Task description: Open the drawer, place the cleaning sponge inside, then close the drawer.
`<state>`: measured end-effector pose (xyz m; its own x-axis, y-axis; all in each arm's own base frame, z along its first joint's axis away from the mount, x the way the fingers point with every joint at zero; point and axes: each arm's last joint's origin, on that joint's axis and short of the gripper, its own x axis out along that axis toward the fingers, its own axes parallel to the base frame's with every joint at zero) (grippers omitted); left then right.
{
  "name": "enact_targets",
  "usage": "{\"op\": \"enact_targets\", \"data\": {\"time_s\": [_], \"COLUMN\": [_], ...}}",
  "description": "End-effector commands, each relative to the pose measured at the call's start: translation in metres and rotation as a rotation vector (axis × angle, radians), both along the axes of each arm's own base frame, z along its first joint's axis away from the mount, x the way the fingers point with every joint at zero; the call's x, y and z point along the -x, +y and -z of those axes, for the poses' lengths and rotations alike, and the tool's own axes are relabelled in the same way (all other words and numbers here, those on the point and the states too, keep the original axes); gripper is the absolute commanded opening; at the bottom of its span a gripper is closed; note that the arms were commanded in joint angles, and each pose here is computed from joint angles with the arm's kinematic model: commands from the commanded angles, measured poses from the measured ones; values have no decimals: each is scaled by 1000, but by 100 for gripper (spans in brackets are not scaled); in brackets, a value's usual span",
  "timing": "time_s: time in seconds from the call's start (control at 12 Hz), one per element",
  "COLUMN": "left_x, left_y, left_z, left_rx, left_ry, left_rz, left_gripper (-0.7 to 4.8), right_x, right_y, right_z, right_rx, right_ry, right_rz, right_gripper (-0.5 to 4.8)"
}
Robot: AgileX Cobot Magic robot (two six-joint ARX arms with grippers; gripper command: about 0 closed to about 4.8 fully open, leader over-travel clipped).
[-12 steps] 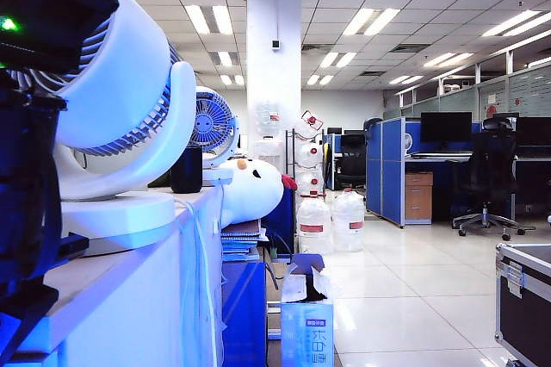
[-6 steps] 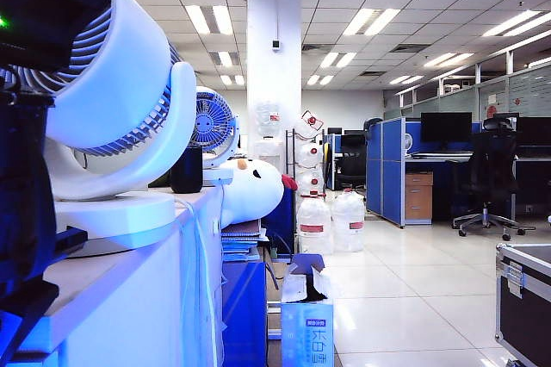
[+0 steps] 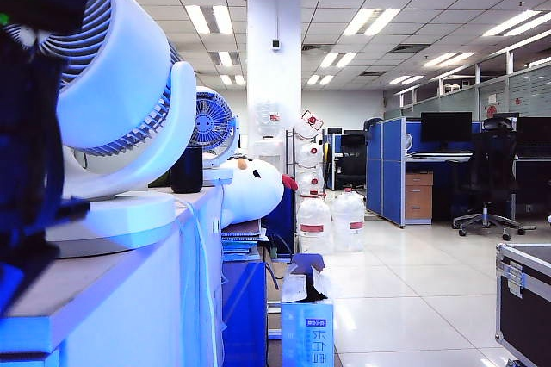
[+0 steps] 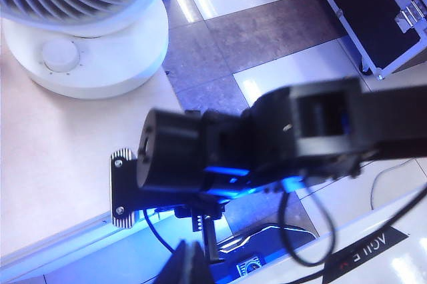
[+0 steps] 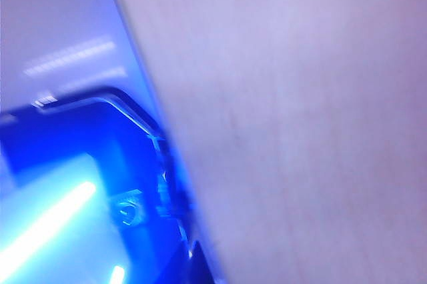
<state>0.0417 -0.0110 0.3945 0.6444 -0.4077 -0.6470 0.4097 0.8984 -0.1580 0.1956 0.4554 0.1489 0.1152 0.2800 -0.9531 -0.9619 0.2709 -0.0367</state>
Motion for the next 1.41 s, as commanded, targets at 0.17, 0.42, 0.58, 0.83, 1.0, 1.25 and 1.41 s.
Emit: {"op": "enact_targets", "data": {"time_s": [0.17,0.42,0.58,0.83,1.0,1.25,1.41], "left_x": [0,0,0,0,0,0,0], "left_y": [0,0,0,0,0,0,0], "left_z": [-1,-1,-1,-1,-1,-1,-1], "left_rx": [-1,-1,-1,-1,-1,-1,-1], "left_ry": [-6,-6,-6,-6,-6,-6,-10], "left_rz": [3,3,3,3,3,3,3], "left_gripper": [-5,-5,-5,-5,-5,-5,-5], "right_x": [3,-1,-6,-11,-14,-14,-12], "right_y": [6,6,6,5,5,4,4], "right_z": [-13,-9,6,16,16,16,6], "right_rx": [-127,-129,-101,-39,-11,-3,-55], "right_ry": [110,96,97,-5,-86,-103,-5], "right_rz": [-50,-38,-24,17,47,54,18], "right_gripper": [-6,-6,-6,-6,-6,-5,-5]}}
